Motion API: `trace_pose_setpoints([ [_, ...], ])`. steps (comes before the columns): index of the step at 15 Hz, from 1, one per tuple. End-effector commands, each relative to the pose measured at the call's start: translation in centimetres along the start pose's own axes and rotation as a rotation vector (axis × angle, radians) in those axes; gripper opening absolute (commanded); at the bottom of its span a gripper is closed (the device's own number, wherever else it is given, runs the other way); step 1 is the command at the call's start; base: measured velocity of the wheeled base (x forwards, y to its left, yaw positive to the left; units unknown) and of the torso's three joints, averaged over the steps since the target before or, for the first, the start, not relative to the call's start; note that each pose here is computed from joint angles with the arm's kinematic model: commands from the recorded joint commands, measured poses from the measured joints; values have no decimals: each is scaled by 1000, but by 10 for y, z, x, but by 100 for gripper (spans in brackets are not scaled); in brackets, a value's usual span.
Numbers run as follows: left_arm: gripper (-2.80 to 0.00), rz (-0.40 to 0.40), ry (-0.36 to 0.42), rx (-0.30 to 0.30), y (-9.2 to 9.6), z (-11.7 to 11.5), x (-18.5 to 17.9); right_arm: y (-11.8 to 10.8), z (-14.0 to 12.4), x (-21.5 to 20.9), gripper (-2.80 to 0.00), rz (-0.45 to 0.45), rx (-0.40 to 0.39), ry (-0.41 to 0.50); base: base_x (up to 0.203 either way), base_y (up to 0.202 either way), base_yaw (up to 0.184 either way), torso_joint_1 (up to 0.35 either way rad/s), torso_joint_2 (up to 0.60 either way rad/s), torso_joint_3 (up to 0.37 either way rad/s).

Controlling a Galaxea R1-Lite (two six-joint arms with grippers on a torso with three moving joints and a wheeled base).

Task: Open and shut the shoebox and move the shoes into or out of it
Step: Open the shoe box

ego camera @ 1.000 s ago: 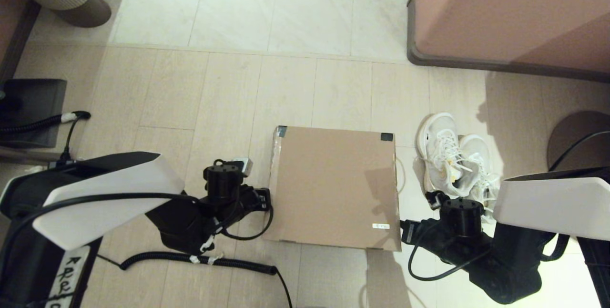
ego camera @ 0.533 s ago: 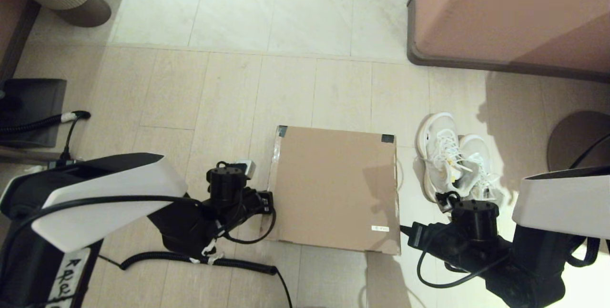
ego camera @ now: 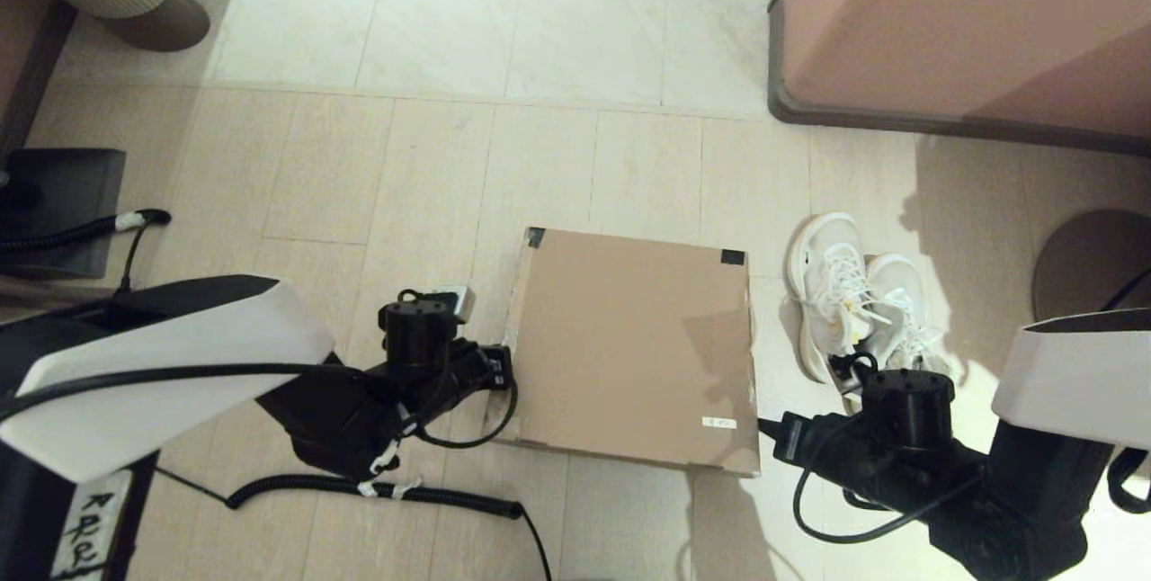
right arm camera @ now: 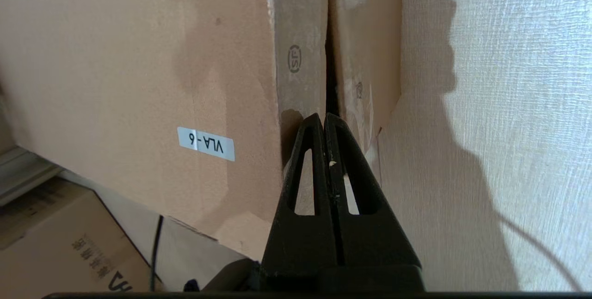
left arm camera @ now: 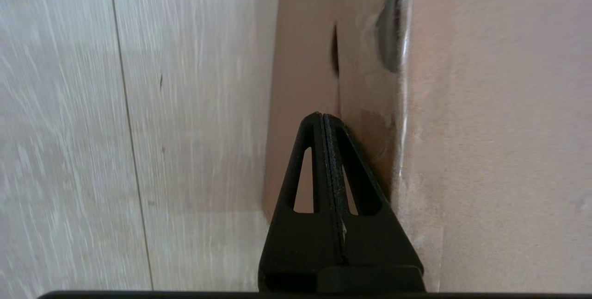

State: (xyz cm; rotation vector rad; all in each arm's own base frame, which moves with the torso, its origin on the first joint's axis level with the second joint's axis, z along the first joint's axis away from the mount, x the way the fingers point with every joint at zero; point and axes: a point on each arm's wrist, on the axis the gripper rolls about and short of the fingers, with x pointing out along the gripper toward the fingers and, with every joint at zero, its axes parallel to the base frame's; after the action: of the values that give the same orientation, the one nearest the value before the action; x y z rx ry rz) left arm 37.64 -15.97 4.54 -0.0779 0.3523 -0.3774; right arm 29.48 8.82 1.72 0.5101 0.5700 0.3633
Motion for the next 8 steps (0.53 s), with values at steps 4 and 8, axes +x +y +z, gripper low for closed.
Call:
trace_pose_setpoints([
  [4,-280,-14,-77,0,-6,32,-18,18,20,-22,-280,28,-9,-46,0,0,0,0,0,0],
  [8,-280,-23,-111,2,-11,49,-30,27,32,-31,-280,40,-13,-72,0,0,0,0,0,0],
])
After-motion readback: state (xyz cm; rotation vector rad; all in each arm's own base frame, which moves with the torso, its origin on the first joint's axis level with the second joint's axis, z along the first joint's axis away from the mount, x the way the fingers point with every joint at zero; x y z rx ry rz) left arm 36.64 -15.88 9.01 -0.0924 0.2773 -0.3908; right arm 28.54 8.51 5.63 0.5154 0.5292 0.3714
